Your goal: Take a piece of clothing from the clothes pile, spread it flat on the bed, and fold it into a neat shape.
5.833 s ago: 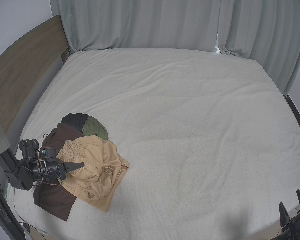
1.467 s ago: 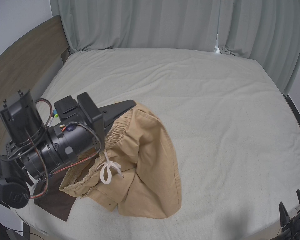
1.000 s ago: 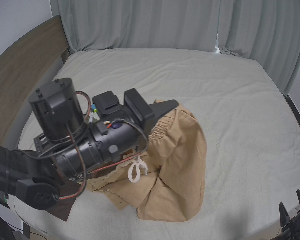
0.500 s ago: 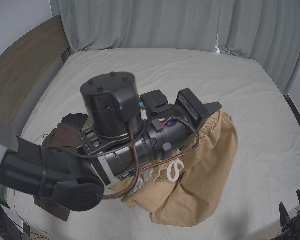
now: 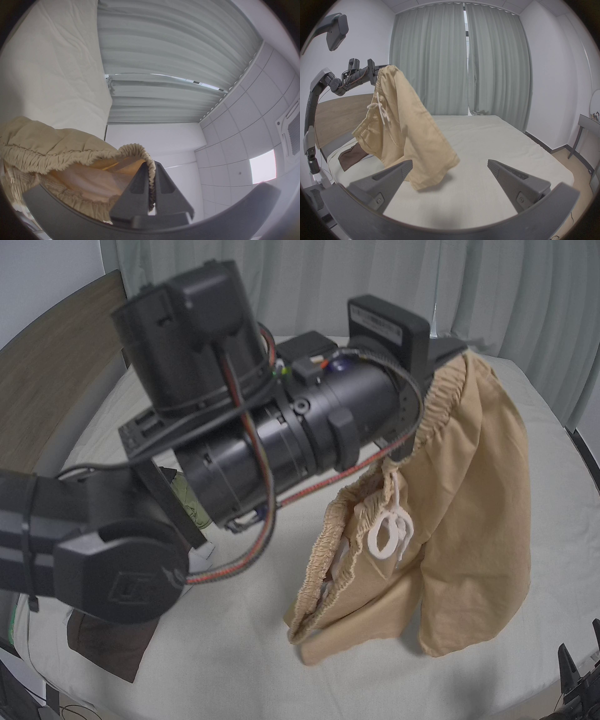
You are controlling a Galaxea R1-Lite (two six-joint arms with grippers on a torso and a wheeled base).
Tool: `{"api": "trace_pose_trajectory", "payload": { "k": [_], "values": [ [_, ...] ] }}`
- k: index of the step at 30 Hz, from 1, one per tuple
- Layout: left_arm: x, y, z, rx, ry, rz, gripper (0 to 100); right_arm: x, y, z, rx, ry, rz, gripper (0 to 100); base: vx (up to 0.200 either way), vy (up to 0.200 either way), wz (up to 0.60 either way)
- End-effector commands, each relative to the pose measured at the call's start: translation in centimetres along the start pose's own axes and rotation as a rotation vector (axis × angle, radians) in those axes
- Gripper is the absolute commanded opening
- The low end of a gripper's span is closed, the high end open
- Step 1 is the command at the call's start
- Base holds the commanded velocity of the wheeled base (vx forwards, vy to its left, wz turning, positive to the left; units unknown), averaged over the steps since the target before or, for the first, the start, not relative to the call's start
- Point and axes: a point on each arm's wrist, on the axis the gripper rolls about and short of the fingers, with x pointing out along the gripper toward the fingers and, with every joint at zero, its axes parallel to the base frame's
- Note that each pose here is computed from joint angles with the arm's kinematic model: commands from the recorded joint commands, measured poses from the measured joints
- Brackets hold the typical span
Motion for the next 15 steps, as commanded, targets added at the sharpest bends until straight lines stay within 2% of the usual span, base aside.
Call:
{"api": "trace_pose_trajectory", "payload": {
  "k": [1, 5, 6, 8, 9, 10, 15],
  "values": [
    [-1.4, -1.7, 1.2, 0.003, -0.041, -0.025, 0, 0.0, 0.0, -0.5, 0.000, 0.000, -0.001, 100, 0.000, 0.000, 0.00],
    [-3.8, -0.1, 1.8, 0.022, -0.052, 0.049, 0, 0.0, 0.0, -0.5, 0.000, 0.000, -0.001, 100, 0.000, 0.000, 0.00],
    [-5.2, 1.2, 2.0, 0.056, -0.051, 0.105, 0, 0.0, 0.0, -0.5, 0.000, 0.000, -0.001, 100, 0.000, 0.000, 0.00],
    [-6.5, 3.1, 2.2, 0.104, -0.039, 0.161, 0, 0.0, 0.0, -0.5, 0.000, 0.000, -0.001, 100, 0.000, 0.000, 0.00],
    [-6.6, 3.3, 2.3, 0.108, -0.037, 0.164, 0, 0.0, 0.0, -0.5, 0.000, 0.000, -0.001, 100, 0.000, 0.000, 0.00],
    [-7.8, 5.0, 2.3, 0.153, -0.021, 0.190, 0, 0.0, 0.0, -0.5, 0.000, 0.000, -0.001, 100, 0.000, 0.000, 0.00],
    [-10.4, 8.9, 2.1, 0.235, -0.009, 0.194, 0, 0.0, 0.0, -0.5, 0.000, 0.000, -0.001, 100, 0.000, 0.000, 0.00]
  ]
}}
